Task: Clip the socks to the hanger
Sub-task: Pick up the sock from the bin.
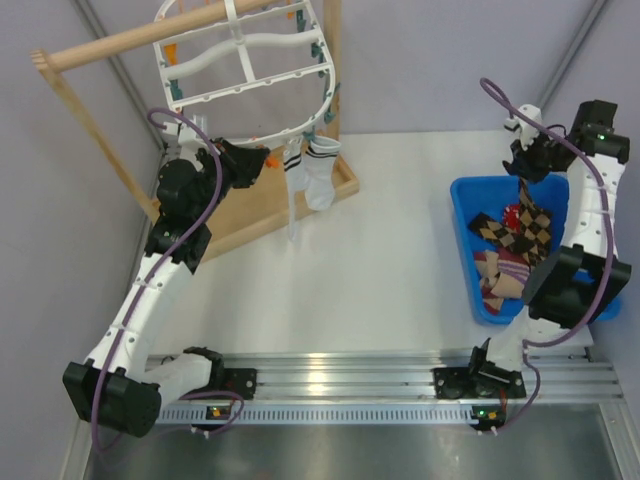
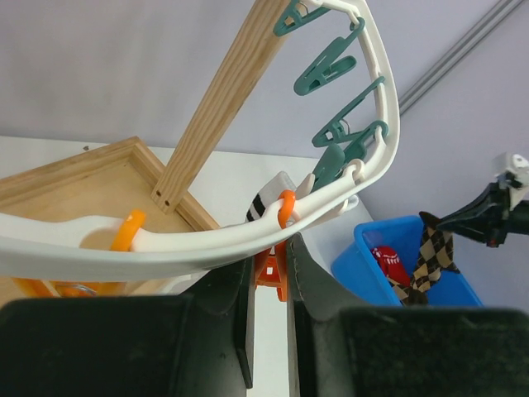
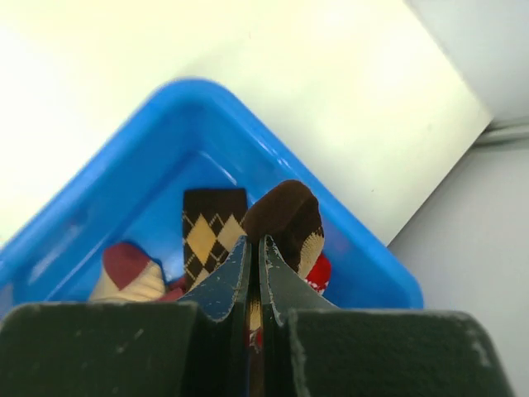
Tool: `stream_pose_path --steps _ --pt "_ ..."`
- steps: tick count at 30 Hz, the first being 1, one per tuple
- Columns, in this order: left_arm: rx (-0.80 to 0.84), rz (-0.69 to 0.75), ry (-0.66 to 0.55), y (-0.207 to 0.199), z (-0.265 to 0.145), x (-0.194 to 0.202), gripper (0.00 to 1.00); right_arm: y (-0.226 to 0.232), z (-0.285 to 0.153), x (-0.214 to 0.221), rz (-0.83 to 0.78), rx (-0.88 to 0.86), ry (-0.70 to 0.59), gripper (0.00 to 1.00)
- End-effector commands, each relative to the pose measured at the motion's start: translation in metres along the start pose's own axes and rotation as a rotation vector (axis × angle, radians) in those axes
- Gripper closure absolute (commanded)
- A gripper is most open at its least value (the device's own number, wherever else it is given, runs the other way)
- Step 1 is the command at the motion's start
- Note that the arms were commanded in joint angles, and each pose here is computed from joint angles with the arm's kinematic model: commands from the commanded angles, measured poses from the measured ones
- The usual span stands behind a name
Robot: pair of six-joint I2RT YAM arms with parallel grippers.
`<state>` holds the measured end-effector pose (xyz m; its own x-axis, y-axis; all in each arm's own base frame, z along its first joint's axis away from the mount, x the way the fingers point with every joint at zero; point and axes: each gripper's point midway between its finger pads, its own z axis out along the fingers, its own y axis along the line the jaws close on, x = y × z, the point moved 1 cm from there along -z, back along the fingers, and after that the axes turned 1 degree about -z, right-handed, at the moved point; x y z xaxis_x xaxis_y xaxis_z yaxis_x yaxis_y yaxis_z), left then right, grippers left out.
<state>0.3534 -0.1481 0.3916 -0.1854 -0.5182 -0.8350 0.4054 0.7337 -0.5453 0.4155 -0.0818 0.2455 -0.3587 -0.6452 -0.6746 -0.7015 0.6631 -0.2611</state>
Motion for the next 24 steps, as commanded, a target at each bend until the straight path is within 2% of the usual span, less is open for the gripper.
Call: stream_pose_path --steps 1,4,9,14,17,20,24 --pt "0.028 -0.022 0.054 -0.004 -0.001 0.012 1.00 0.018 -0.057 -0.076 -0.088 0.039 -0.239 1.00" --pt "0.032 -0.018 0.051 -0.005 -0.002 0.010 1.00 0.019 -0.072 -0.096 -0.111 0.068 -0.301 1.00" --pt "0.035 -0.012 0.049 -0.006 -0.004 0.009 1.00 0.009 -0.081 -0.103 -0.085 0.142 -0.318 1.00" --pt "0.030 -0.016 0.051 -0.005 -0.004 0.011 1.00 -0.009 -0.083 -0.113 0.050 0.224 -0.379 1.00" --pt "0.028 -0.009 0.048 -0.005 -0.004 0.010 1.00 -0.017 -0.077 -0.097 0.094 0.273 -0.322 1.00" --pt "0.021 -0.004 0.047 -0.003 -0.004 0.010 1.00 -0.006 -0.062 -0.055 0.087 0.261 -0.205 1.00" --pt "0.019 -0.004 0.054 -0.001 -0.005 0.013 1.00 0.022 -0.042 0.024 0.064 0.244 -0.006 1.00"
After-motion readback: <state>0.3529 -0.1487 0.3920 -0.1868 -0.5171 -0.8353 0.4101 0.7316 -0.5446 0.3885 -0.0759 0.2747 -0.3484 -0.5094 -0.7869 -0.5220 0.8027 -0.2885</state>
